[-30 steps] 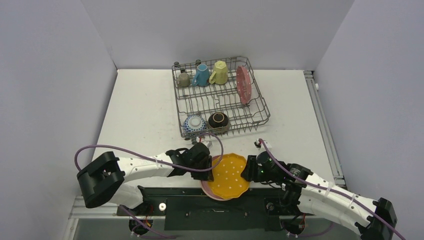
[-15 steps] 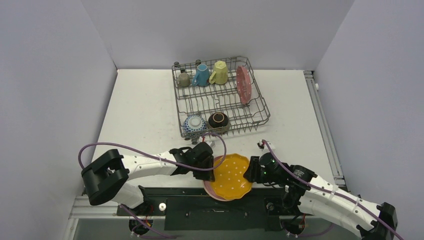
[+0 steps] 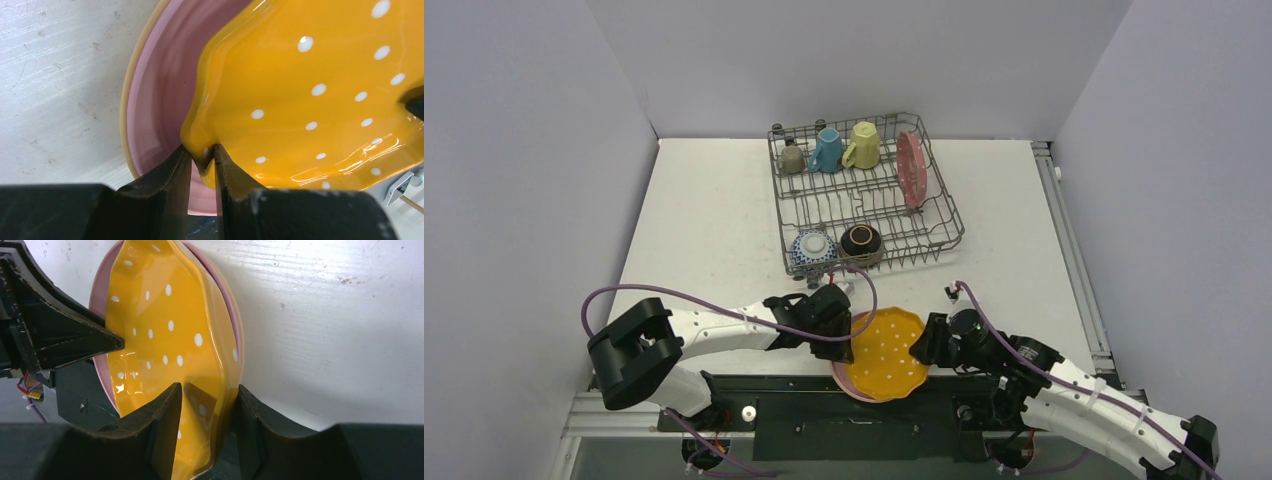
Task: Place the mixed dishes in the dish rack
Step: Pick up the plate at the center of the board, then insert the plate into the dish rack.
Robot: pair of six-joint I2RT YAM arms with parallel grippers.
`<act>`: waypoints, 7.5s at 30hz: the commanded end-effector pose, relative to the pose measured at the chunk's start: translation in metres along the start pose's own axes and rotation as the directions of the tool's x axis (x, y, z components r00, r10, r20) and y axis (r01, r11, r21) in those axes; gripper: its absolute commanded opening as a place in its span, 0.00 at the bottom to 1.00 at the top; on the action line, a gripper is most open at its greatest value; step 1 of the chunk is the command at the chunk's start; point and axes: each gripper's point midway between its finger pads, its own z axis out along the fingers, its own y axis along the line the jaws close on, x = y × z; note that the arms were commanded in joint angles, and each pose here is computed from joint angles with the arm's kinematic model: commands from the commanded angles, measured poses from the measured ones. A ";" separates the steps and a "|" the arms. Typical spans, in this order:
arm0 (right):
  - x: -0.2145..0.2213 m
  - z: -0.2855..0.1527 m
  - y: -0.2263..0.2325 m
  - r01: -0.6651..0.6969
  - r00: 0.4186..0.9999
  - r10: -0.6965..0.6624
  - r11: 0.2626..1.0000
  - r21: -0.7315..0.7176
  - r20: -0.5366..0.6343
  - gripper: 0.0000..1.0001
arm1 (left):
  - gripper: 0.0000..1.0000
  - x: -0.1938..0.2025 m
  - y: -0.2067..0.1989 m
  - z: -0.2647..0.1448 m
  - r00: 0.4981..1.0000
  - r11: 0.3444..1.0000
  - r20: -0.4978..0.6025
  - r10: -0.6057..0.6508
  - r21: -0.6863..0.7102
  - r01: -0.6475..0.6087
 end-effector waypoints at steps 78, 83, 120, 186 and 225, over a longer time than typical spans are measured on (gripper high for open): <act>-0.029 -0.011 0.066 -0.012 0.998 0.026 0.972 -0.233 0.054 0.22 | 0.18 -0.011 -0.038 0.009 0.996 0.987 0.055 0.071 0.140 -0.078; -0.037 -0.017 0.065 -0.001 0.996 0.020 0.977 -0.215 0.087 0.00 | 0.18 -0.012 -0.037 0.006 0.996 0.987 0.063 0.071 0.137 -0.079; -0.168 -0.109 0.090 0.226 0.887 -0.254 0.967 0.117 0.385 0.00 | 0.75 -0.072 -0.066 -0.129 0.903 0.961 0.386 0.189 0.115 -0.251; -0.435 -0.002 0.120 0.245 0.727 -0.573 0.732 0.636 0.379 0.00 | 0.96 -0.137 0.067 -0.218 0.732 0.970 0.640 0.235 -0.207 -0.130; -0.489 0.082 0.064 0.163 0.731 -0.519 0.764 0.624 0.443 0.00 | 0.96 -0.156 0.086 -0.223 0.732 0.989 0.668 0.135 -0.136 -0.058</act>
